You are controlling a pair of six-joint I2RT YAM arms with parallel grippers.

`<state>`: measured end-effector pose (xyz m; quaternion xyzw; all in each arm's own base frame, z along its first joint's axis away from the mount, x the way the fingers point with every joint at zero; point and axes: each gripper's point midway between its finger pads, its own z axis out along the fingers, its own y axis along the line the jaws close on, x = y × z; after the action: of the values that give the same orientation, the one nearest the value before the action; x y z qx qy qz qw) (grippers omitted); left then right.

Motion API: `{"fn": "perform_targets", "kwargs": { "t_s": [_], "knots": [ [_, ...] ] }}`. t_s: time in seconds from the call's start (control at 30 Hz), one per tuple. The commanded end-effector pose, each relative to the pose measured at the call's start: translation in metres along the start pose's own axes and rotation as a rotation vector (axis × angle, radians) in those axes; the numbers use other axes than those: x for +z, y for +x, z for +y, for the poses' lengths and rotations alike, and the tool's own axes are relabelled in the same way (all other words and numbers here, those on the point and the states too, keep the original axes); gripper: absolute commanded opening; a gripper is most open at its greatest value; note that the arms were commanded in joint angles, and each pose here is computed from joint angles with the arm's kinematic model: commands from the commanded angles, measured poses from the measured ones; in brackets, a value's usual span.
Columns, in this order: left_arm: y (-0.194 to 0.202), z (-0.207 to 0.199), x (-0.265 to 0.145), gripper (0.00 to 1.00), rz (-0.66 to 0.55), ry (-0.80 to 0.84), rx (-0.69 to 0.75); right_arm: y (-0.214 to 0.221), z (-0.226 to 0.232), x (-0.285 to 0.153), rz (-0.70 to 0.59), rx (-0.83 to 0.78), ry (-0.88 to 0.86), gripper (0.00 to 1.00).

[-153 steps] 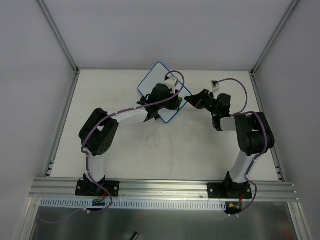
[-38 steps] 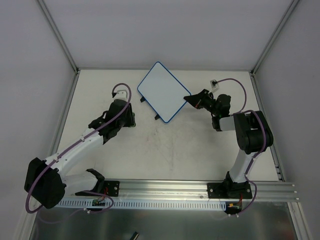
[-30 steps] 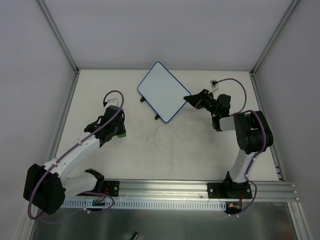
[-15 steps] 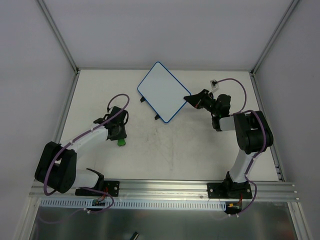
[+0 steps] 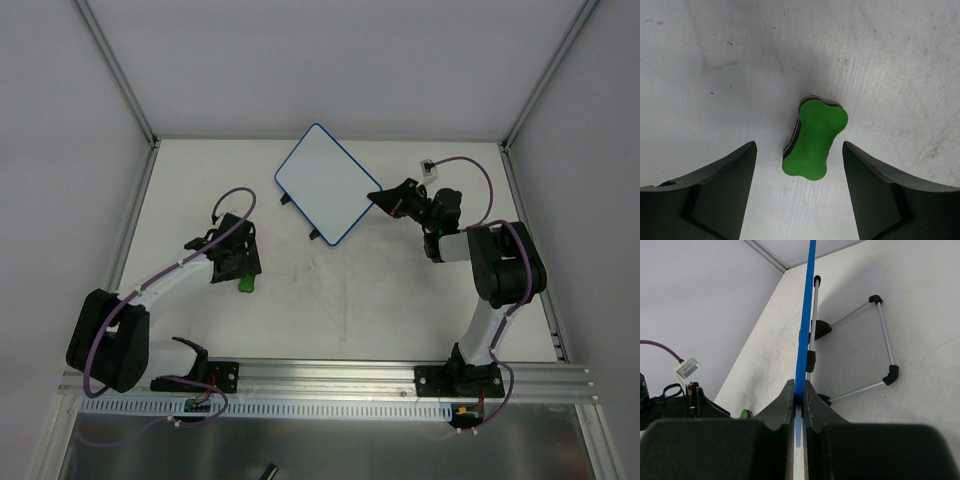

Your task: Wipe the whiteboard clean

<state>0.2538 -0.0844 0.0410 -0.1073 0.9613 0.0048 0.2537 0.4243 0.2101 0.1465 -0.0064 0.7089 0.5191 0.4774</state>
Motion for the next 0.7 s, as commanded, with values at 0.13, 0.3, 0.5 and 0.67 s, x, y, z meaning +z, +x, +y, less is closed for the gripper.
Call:
{"fn": "perform_targets", "kwargs": {
  "t_s": [0.13, 0.3, 0.5, 0.67],
  "knots": [
    [-0.03, 0.007, -0.043, 0.91, -0.229, 0.079, -0.097, -0.008, 0.025, 0.001, -0.004, -0.091, -0.089, 0.0],
    [-0.028, 0.012, -0.056, 0.98, -0.347, 0.159, -0.149, -0.008, 0.024, 0.002, -0.004, -0.09, -0.087, 0.07],
    [-0.017, 0.013, -0.051, 0.99, -0.371, 0.195, -0.175, -0.009, 0.022, 0.001, -0.007, -0.088, -0.081, 0.19],
    [-0.016, 0.011, -0.046, 0.99, -0.374, 0.205, -0.186, -0.008, 0.022, 0.001, -0.006, -0.088, -0.081, 0.25]
  ]
}}
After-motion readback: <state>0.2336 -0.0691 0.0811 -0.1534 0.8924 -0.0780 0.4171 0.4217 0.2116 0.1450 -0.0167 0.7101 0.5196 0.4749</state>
